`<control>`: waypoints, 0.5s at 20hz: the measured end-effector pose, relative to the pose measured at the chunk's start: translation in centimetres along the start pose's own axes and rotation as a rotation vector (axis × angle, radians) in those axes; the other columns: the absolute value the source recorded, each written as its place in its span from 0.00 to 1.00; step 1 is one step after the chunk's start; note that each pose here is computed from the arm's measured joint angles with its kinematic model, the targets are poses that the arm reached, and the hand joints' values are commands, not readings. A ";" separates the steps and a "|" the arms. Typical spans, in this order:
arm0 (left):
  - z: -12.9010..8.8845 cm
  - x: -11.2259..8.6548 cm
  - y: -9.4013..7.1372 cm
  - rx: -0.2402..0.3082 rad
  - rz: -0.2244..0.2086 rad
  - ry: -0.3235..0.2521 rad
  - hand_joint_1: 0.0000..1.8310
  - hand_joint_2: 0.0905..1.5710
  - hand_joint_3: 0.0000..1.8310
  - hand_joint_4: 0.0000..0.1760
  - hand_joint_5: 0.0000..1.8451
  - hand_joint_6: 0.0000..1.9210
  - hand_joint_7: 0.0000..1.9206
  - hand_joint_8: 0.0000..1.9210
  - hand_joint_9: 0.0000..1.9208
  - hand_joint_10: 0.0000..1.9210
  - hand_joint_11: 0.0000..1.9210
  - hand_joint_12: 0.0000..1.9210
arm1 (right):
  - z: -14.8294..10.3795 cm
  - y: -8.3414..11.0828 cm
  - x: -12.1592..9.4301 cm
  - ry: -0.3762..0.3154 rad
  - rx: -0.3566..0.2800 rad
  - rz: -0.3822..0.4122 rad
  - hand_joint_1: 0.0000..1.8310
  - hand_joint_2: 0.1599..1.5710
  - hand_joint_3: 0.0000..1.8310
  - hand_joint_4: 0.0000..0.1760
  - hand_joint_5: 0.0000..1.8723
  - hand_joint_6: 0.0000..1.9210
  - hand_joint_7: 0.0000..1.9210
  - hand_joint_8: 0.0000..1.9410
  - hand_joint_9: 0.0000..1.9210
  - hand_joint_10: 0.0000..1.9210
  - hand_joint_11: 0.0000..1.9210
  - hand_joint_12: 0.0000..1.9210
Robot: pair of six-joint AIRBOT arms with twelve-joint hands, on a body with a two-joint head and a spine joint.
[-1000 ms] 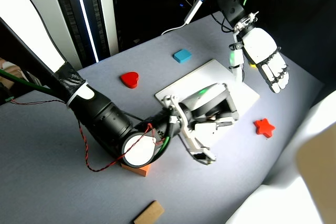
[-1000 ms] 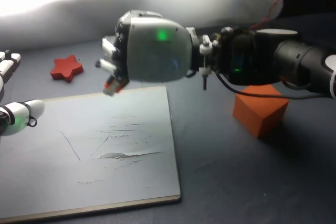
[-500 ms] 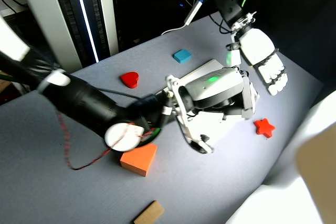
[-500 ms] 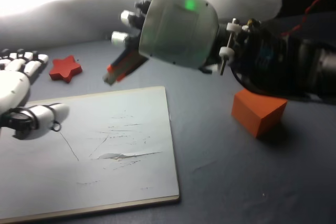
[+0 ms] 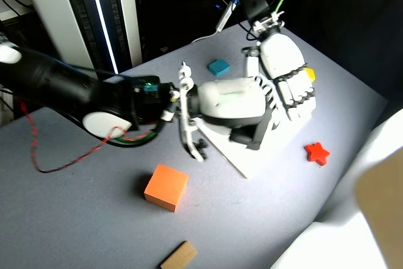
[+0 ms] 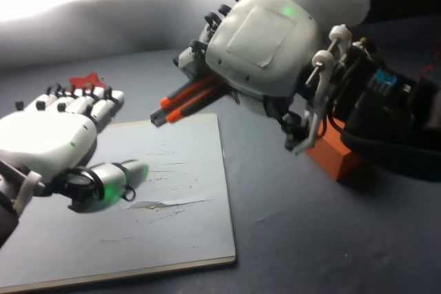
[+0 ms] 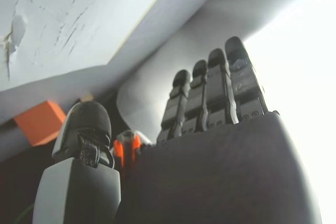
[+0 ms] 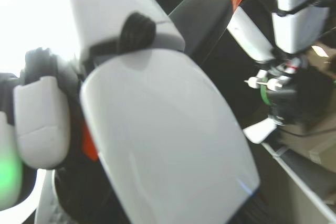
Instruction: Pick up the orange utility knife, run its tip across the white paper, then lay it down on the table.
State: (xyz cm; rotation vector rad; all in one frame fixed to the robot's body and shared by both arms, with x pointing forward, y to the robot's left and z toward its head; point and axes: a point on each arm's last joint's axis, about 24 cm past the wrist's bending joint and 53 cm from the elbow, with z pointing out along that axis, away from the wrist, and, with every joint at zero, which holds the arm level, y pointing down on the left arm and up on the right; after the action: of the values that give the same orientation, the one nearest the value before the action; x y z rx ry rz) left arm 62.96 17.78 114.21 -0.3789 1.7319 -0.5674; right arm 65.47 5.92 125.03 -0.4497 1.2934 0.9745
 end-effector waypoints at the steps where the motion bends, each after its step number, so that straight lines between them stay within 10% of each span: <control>1: -0.1 0.2 -0.4 0.008 -0.006 0.004 0.09 0.83 0.00 0.03 0.00 0.00 0.00 0.00 0.02 0.00 0.00 0.12 | -0.4 0.2 0.2 0.014 0.013 0.029 0.85 0.84 0.00 1.00 0.78 1.00 0.85 1.00 0.89 1.00 0.90 1.00; 10: -1.5 2.5 -3.8 0.074 -0.037 0.048 0.06 0.84 0.00 0.04 0.00 0.00 0.00 0.00 0.02 0.00 0.00 0.11 | -5.5 2.2 1.2 0.152 0.079 0.147 0.85 0.84 0.00 1.00 0.78 1.00 0.86 1.00 0.89 1.00 0.91 1.00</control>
State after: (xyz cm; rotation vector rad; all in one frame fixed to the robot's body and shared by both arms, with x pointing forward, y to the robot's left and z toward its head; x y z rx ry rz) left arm 60.76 13.56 114.57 -0.3474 1.7476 -0.6703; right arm 60.44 3.37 122.98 -0.3776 1.5136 1.0223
